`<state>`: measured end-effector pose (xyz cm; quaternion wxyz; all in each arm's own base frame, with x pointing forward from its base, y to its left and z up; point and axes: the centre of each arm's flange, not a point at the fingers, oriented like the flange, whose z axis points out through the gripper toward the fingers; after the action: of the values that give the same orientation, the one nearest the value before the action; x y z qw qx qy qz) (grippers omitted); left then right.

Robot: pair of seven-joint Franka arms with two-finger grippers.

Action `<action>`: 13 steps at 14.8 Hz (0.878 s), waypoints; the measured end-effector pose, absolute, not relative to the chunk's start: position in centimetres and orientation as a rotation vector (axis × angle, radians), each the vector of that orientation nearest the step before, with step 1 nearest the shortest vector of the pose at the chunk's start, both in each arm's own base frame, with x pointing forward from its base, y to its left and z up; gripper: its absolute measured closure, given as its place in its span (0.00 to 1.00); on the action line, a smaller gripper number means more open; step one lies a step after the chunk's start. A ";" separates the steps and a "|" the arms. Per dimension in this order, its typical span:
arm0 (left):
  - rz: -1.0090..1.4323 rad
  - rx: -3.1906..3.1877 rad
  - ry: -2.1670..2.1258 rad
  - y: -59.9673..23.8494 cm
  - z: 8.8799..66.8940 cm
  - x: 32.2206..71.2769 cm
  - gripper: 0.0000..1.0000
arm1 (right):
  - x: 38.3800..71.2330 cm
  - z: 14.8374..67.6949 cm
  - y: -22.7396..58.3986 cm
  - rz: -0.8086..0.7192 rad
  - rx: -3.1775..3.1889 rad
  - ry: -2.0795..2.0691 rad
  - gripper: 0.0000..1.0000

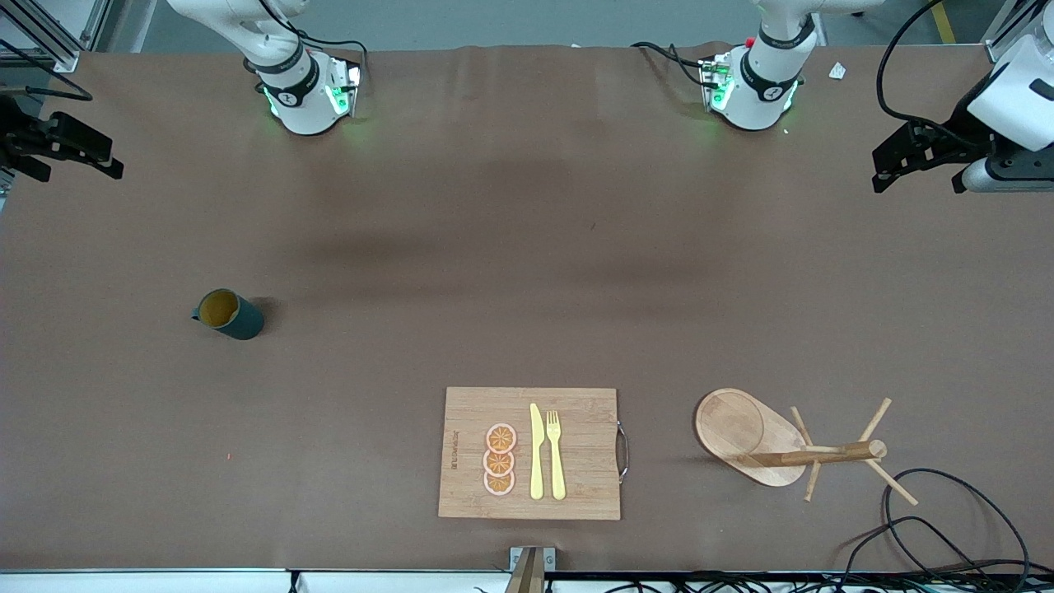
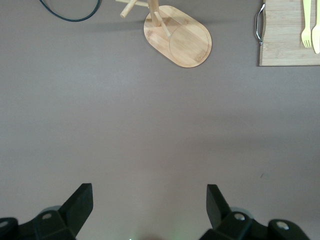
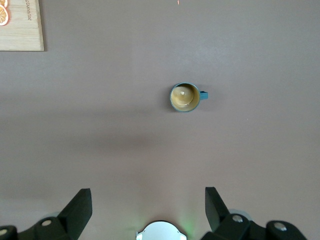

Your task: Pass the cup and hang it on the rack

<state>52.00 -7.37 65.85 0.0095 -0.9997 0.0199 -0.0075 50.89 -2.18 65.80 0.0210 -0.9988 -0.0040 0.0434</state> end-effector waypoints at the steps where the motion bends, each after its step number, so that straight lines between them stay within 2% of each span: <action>1: -0.023 -3.122 0.061 -7.4 65.8 52.0 0.00 | 50.9 65.8 -2.2 0.135 -3.097 -0.012 0.00; 13: -0.013 -3.122 0.052 -7.0 65.5 52.2 0.00 | 50.9 65.8 -2.1 0.138 -3.096 -0.013 0.00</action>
<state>52.25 -7.01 65.52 0.0095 -0.9998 0.0168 -0.0043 50.88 -2.13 65.76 0.0210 -0.9988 -0.0042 0.0445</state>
